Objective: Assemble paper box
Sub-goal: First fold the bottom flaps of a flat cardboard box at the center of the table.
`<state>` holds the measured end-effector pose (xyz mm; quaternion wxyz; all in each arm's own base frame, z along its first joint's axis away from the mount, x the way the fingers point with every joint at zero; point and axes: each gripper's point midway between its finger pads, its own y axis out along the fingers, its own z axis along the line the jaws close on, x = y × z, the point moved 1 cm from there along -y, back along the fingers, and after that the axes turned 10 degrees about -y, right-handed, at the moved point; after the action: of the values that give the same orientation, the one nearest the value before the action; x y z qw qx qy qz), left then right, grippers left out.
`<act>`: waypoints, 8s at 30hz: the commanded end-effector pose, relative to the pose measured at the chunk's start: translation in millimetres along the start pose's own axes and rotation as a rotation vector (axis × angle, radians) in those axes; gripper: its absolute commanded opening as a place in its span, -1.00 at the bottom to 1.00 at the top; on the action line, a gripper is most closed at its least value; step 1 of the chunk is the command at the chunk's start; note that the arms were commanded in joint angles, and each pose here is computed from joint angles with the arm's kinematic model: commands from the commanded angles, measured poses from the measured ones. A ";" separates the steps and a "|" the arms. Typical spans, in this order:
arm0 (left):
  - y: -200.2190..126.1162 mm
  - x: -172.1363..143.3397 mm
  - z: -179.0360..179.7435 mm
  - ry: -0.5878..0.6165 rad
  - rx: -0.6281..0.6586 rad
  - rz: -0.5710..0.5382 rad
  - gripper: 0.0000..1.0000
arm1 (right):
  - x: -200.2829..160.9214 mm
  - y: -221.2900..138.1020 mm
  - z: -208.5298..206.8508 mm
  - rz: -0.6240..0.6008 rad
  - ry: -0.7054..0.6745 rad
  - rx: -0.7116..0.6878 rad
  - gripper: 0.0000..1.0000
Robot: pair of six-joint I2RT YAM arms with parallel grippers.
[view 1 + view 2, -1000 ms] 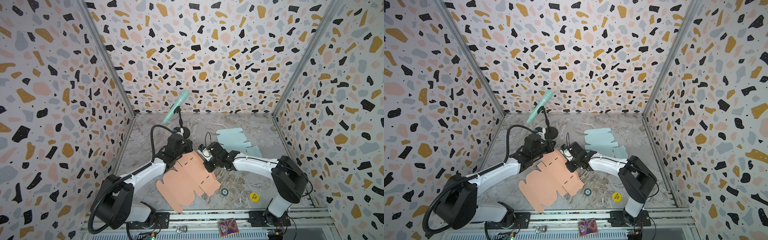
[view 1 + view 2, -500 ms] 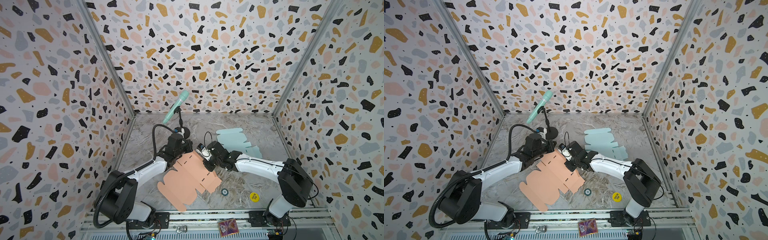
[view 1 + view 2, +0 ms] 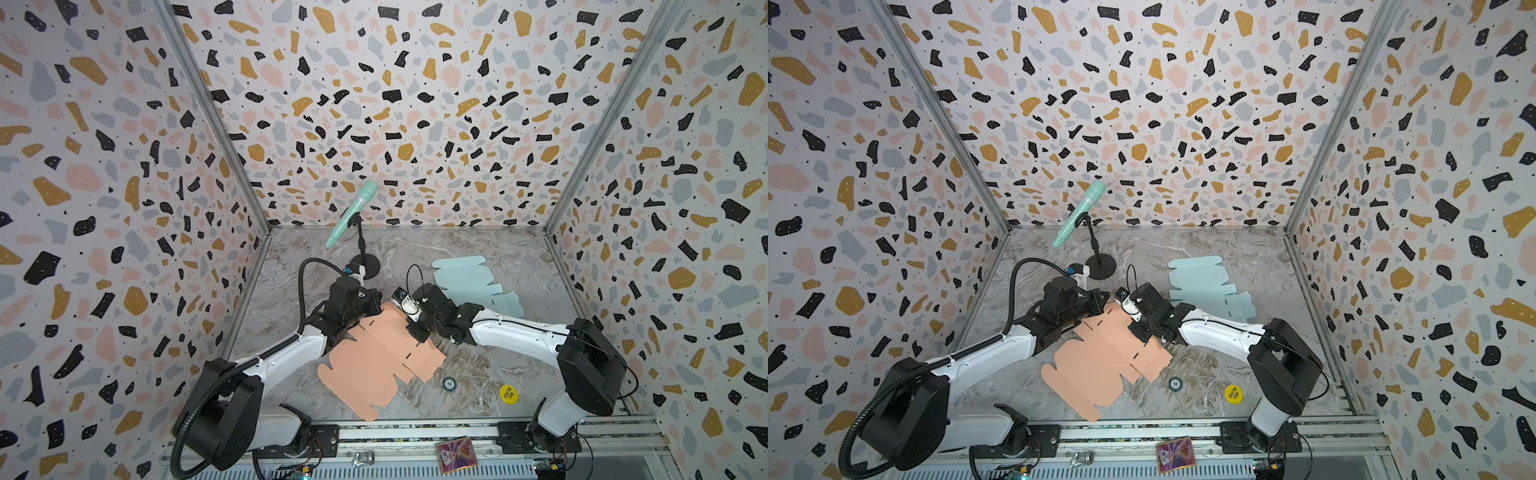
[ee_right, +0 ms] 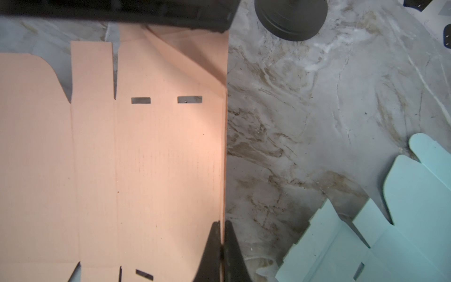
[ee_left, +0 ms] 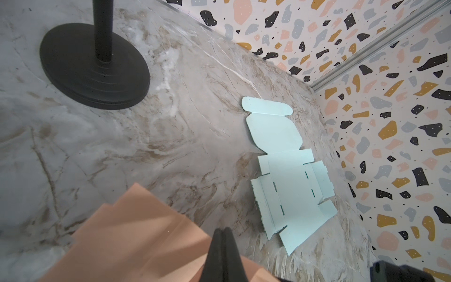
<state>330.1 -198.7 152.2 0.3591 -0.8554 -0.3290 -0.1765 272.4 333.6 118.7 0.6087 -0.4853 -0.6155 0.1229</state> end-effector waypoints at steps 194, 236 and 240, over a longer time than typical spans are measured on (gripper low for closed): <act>-62.4 -71.6 52.5 0.209 -0.167 -0.136 0.15 | 15.3 -7.0 47.9 -0.081 -1.010 -0.497 -0.78; -28.7 -84.6 38.0 0.283 -0.134 -0.100 -0.03 | 7.2 -16.8 55.3 -0.105 -1.012 -0.493 -0.89; -35.8 -81.5 48.9 0.276 -0.088 -0.139 -0.04 | 7.3 -23.5 54.5 -0.113 -1.025 -0.541 -0.90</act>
<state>244.1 -189.5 83.6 0.3498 -0.8307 -0.2871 -0.3242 222.5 355.2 124.1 0.1052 -0.4716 -0.8626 0.1496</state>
